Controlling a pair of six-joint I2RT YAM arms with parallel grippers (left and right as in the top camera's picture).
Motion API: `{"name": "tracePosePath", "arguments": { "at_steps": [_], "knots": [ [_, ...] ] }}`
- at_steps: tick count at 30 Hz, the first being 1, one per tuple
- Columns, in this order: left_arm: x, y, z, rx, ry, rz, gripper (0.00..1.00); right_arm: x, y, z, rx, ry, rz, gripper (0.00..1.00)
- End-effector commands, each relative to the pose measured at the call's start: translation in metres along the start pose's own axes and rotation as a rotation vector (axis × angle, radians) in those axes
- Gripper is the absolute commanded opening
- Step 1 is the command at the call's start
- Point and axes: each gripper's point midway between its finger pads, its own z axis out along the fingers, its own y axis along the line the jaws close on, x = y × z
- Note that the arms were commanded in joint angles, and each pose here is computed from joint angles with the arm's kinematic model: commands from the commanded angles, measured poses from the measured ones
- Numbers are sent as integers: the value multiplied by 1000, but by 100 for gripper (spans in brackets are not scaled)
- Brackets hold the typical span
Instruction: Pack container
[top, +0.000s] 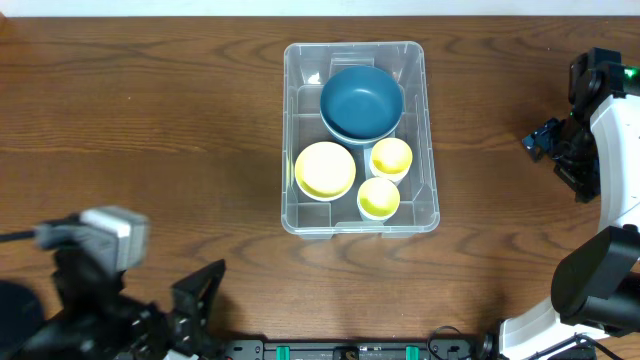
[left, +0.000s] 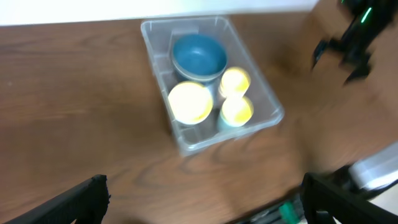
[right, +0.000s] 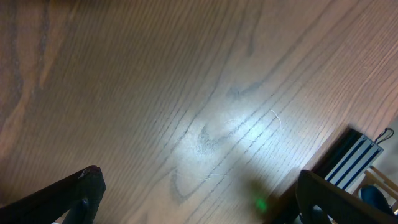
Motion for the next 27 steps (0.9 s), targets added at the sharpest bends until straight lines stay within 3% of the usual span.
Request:
{"name": "tracePosePath", "arguments": {
  "at_steps": [1, 6, 14, 20, 27],
  "knots": [
    [16, 8, 25, -29, 99, 132, 98, -2, -2, 2, 11, -4, 14, 99],
    [11, 25, 56, -75, -43, 62, 98, -2, -2, 2, 11, -4, 14, 99],
    [33, 66, 96, -176, -371, 27, 98, -2, -2, 2, 11, -4, 14, 99],
    [43, 83, 124, -205, -583, 104, 98, -2, -2, 2, 11, -4, 14, 99],
    [68, 99, 164, -242, -650, 218, 98, -2, -2, 2, 11, -4, 14, 99]
  ]
}}
